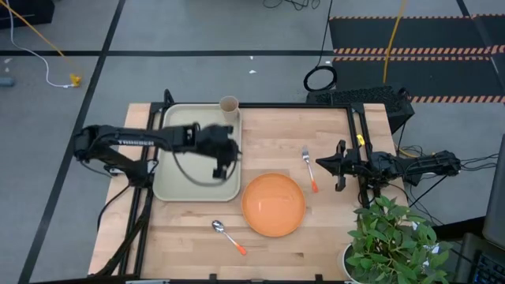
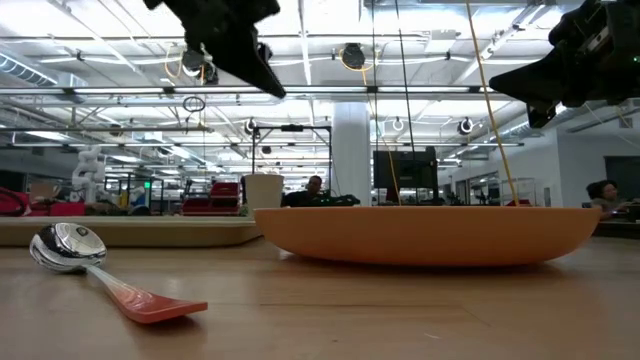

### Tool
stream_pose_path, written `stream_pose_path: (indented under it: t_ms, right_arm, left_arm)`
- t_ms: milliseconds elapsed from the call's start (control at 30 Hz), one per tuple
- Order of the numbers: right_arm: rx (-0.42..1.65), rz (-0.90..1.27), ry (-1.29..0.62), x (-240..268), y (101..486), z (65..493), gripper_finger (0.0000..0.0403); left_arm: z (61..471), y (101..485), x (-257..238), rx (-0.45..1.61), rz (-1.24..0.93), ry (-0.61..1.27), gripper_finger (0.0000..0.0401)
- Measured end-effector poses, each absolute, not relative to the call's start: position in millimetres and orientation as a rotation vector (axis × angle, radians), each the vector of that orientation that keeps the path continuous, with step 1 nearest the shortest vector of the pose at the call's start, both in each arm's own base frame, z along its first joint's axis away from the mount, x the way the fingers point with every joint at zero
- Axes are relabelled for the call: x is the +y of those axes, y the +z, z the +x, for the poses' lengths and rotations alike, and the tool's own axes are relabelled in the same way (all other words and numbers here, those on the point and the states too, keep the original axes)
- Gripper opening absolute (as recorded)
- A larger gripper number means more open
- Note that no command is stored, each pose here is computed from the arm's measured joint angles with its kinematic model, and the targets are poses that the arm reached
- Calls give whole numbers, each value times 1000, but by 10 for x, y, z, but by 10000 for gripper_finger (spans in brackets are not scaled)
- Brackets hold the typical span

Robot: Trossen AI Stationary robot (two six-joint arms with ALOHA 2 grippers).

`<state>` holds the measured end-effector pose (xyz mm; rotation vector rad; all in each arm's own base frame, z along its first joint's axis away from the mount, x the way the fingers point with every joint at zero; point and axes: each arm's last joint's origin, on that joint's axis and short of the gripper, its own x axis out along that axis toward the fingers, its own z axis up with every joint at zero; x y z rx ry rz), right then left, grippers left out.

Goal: Pick and place plate/cup/fork/spoon on tray
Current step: Put the orange plate on the light brown tray

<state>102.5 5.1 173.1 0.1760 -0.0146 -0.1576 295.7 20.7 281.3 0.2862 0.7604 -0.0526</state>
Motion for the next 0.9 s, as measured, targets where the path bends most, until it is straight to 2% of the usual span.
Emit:
stream_pose_path:
  t_ms: [133, 467, 667, 900]
  right_arm:
    - [-14, 227, -157, 51, 1714, 1026, 0]
    - [-29, 402, -156, 51, 1702, 1029, 0]
    - [-19, 458, -161, 53, 1688, 1039, 0]
    - [34, 474, -200, 51, 1634, 1077, 0]
  left_arm:
    - [3010, 2751, -211, 762, 302, -104, 121]
    - [3223, 2360, -976, 756, 303, -254, 195]
    - [3364, 1972, -1232, 799, 311, -338, 190]
    - [3441, 1687, -1373, 827, 311, -389, 187]
